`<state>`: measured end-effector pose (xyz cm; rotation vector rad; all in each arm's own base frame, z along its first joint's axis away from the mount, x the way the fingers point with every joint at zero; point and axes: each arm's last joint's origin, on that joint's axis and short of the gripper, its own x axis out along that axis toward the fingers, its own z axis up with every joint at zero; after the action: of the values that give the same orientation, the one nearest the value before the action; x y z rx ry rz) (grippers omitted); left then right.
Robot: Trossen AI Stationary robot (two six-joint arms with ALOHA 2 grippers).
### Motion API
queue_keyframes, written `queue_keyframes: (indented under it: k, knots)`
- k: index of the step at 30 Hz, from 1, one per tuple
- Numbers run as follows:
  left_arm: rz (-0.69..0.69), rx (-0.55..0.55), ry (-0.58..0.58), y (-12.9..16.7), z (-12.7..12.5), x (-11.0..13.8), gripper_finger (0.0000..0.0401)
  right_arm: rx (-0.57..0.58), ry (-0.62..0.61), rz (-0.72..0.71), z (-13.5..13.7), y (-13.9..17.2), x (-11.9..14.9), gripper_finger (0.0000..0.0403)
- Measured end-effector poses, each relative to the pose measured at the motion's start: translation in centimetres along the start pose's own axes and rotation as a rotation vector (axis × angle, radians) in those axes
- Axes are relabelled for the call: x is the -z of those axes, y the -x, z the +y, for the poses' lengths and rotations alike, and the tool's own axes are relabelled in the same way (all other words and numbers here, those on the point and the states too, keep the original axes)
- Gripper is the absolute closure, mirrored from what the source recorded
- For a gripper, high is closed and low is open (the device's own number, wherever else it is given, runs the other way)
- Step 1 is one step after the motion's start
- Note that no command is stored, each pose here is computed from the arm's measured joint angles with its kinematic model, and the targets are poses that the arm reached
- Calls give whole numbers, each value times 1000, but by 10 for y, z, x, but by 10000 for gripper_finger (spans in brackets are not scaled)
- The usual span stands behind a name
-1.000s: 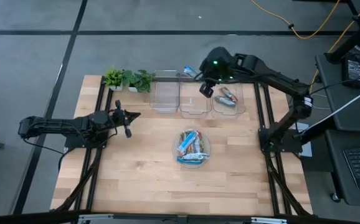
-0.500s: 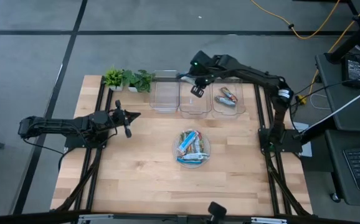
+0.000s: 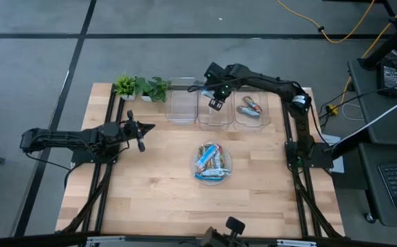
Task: Pick and place Granola Bars by type
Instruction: Put the blue granola bar into the middle transparent bin, then put the red granola bar into the right transparent bin
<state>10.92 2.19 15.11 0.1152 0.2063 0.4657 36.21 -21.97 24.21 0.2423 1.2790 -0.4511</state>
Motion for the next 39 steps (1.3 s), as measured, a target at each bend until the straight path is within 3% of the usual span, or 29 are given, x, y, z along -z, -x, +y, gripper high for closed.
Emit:
queue_keyframes:
  k: [14, 27, 39]
  knots:
    - [0, -1, 0, 0, 0, 0, 397, 0, -2, 73, -12, -46, -2, 393]
    - [0, 0, 0, 0, 0, 0, 397, 0, -4, 77, -15, -48, -1, 391]
    - [0, -1, 0, 0, 0, 0, 397, 0, 2, 83, -15, -45, 0, 315]
